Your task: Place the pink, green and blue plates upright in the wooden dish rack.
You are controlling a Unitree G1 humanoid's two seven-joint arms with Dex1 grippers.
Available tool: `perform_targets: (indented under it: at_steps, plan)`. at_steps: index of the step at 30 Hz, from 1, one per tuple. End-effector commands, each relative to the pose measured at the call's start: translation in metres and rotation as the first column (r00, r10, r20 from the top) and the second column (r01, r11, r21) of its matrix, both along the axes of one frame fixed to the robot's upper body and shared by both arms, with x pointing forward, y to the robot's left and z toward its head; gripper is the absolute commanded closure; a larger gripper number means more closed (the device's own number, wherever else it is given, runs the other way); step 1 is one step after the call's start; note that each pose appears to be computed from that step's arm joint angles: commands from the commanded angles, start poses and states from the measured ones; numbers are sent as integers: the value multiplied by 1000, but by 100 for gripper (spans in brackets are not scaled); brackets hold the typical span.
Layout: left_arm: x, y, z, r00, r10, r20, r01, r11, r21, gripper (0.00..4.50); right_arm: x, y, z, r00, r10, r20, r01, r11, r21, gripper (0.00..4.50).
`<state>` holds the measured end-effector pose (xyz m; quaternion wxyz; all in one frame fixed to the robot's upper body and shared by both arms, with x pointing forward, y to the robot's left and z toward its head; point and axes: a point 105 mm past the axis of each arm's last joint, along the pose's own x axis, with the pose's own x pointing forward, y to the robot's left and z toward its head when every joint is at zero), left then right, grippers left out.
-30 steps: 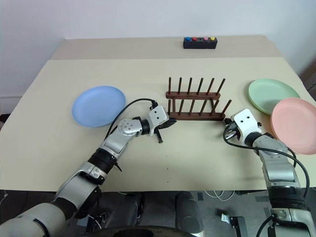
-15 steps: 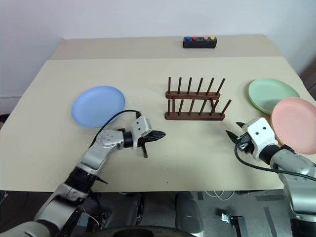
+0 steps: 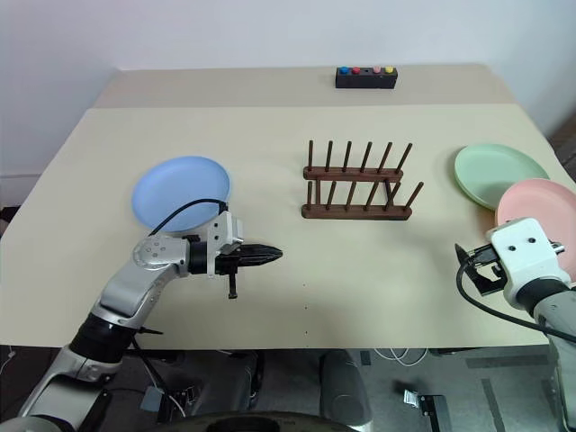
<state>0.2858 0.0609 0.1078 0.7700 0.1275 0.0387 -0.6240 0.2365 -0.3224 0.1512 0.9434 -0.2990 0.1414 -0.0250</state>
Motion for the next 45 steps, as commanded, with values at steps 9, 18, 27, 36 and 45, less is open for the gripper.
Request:
perform_targets:
  at_steps: [9, 18, 27, 36, 45]
  plan:
    - [-7, 3, 8, 998, -12, 63, 11, 1000, 9, 450, 21, -36, -19, 989, -150, 7, 150, 989, -4, 94]
    - [-13, -1, 8, 998, -28, 49, 28, 1000, 6, 450, 11, -51, -30, 984, -176, -15, 175, 984, -40, 446]
    - [-7, -8, 9, 997, -34, 65, 35, 999, -5, 450, 0, -44, -12, 993, -117, 32, 121, 974, -191, 446]
    - [-2, -20, 9, 996, -47, 82, 49, 998, -29, 450, -7, -18, 34, 991, 75, 108, -28, 925, -379, 446]
    - [1, -20, 6, 994, -54, 90, 56, 998, -23, 450, 13, 58, 105, 835, 429, 343, -382, 902, -199, 446]
